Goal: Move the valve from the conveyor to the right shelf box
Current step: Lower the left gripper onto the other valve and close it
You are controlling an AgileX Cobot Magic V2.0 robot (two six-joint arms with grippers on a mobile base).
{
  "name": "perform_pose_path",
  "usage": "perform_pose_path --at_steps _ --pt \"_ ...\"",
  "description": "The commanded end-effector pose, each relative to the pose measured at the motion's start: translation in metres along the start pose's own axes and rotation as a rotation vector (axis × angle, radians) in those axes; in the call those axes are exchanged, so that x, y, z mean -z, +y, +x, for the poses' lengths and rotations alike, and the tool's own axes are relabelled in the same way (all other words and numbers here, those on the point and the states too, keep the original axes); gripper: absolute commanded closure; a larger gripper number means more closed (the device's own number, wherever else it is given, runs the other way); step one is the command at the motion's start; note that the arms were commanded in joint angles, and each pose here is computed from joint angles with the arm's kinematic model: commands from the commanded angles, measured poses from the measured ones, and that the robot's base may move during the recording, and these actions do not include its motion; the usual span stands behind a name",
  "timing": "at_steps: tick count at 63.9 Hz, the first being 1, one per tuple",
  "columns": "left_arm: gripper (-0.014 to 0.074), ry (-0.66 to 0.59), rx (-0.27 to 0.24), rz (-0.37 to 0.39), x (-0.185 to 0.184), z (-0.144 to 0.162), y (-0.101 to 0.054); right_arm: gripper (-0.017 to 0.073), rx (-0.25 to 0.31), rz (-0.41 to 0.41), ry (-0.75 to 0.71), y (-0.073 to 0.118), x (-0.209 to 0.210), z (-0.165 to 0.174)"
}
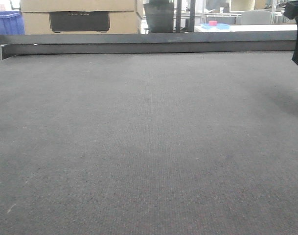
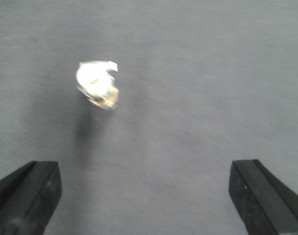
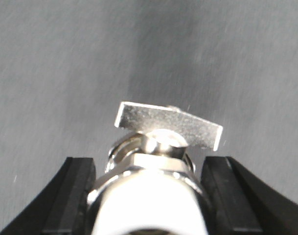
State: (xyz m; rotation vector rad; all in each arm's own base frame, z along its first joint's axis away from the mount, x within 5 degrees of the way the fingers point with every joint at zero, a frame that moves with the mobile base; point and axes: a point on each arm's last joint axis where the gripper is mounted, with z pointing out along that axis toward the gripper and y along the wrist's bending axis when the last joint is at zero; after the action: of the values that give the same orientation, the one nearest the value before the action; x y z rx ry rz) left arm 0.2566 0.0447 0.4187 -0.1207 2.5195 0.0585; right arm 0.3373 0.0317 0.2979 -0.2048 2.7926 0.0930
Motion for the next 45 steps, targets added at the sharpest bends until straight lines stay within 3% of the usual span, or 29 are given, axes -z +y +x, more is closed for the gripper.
perform_pose_path --at_steps 1,9,16,30,45 --pt "-0.0006 0.023 -0.021 -0.016 -0.018 -0.02 0.01 0.0711 0.021 0.012 -0.075 0.005 0.012 0.007" --pt "-0.0006 0.063 -0.073 -0.017 -0.048 -0.039 0.015 0.0711 0.022 0.002 -0.084 0.008 0.013 0.012" --pt "-0.0006 0.12 -0.088 -0.038 -0.08 -0.049 0.02 0.0711 0.026 -0.001 -0.073 0.009 0.013 0.014" --pt "-0.0006 0.27 -0.131 -0.087 -0.145 -0.049 0.032 0.0711 0.024 -0.004 -0.069 0.01 0.013 0.014" --pt "-0.0006 0.395 -0.103 -0.068 -0.198 -0.037 0.045 0.0711 0.019 -0.013 -0.068 0.01 0.013 0.014"
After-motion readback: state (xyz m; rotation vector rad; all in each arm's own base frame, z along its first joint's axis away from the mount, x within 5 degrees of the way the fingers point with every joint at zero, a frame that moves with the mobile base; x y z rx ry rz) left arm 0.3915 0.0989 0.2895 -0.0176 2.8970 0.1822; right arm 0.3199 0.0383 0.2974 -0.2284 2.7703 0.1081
